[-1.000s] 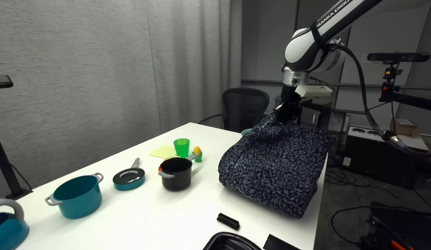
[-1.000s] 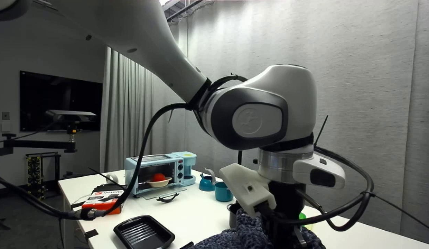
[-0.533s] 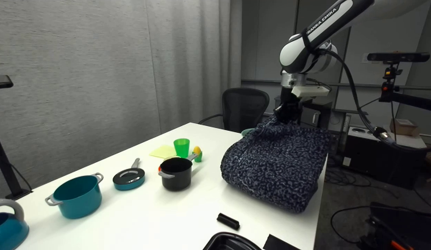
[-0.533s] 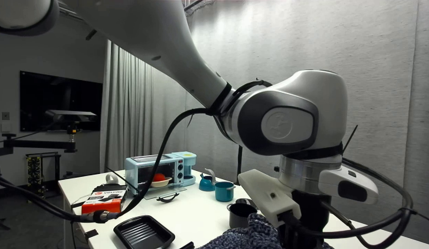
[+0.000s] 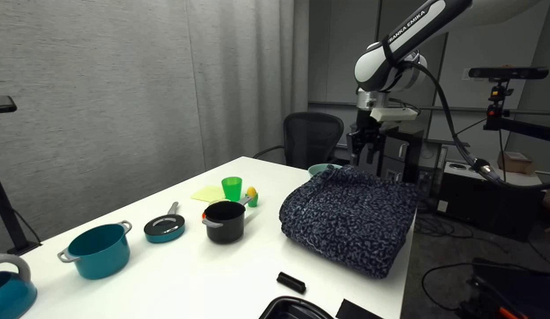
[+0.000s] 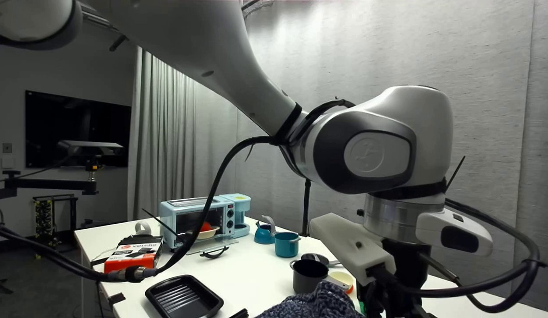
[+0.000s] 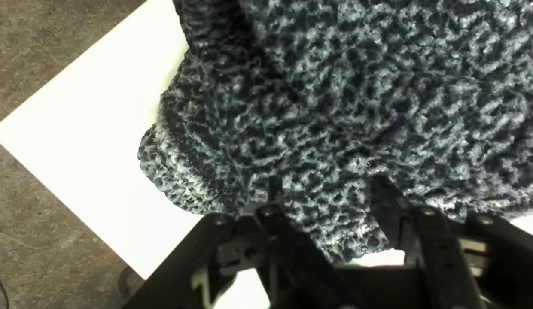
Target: Move the cloth
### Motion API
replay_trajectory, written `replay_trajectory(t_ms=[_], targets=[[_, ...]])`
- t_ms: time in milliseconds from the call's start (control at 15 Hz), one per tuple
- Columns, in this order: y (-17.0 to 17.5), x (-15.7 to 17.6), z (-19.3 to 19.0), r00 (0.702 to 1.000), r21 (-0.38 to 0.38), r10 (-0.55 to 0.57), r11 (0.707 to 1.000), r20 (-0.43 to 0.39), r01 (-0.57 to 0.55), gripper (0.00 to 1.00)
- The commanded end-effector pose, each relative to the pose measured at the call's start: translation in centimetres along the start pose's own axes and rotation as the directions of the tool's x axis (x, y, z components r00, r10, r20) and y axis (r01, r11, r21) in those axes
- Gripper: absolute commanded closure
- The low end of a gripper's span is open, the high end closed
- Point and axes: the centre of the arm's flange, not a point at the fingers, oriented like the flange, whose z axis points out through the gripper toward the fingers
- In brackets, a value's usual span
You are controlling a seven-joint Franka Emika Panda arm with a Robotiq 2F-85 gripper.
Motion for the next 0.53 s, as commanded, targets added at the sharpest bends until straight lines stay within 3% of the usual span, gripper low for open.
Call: replay_trajectory(t_ms=[0,133,333,467], targets=[[-1.1,-0.6,0.9,0.997,0.018,-0.069,0.998,0.023,0.068,0.13],[-1.3,-1.3,2.3,0.996,0.076,-0.073,0.995,0.044,0.07,0.0],[-0.9,-2.1,4.8,0.995,0.204,-0.047,0.978,0.087,0.029,0.0],[-0.7,-2.6,6.2,0.993,0.228,-0.045,0.973,0.107,0.019,0.0]])
